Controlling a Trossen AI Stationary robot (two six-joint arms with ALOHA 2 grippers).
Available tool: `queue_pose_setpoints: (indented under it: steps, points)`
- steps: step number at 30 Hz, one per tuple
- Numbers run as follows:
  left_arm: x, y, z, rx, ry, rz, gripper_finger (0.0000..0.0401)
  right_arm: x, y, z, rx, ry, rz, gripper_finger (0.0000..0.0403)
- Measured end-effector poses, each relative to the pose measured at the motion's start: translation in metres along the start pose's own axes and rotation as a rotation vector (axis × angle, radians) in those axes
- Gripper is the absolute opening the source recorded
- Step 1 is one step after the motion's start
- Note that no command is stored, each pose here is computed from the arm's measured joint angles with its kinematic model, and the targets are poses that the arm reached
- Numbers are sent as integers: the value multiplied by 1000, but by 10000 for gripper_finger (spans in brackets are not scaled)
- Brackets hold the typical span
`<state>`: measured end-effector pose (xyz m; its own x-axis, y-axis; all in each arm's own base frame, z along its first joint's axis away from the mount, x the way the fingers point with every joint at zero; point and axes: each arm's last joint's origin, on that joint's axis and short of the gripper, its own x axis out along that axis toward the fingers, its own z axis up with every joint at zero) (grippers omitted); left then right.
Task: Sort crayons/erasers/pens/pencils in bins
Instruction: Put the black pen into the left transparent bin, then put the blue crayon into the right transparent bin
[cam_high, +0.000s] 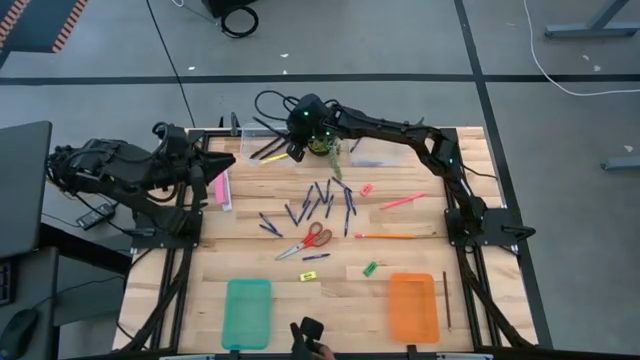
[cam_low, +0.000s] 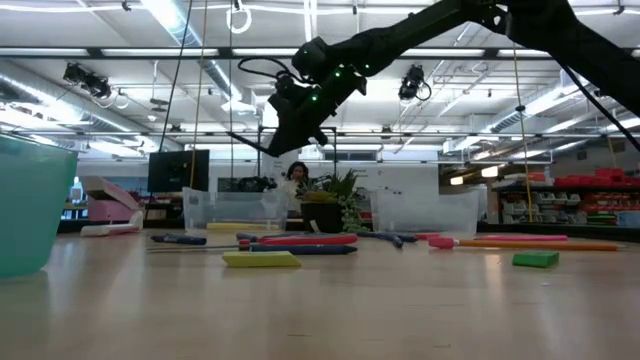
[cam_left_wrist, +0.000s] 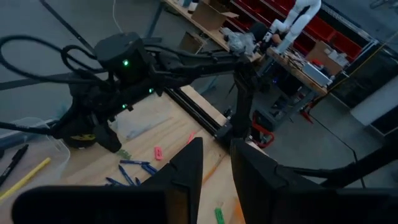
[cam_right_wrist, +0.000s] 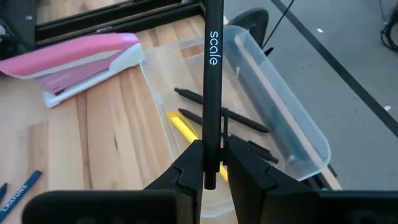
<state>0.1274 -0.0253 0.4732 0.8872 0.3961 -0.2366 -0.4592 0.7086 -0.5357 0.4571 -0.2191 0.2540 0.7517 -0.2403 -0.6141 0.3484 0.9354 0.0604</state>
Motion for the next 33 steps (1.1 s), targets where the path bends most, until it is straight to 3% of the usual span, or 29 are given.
queue_pose_setpoints:
  steps: [20, 33]
  points:
    - [1, 0, 1, -4, -6, 5, 91, 7, -6, -4, 20, -64, -10, 72]
    - [1, 0, 1, -5, -7, 4, 85, 7, -2, -2, -22, -84, -18, 153]
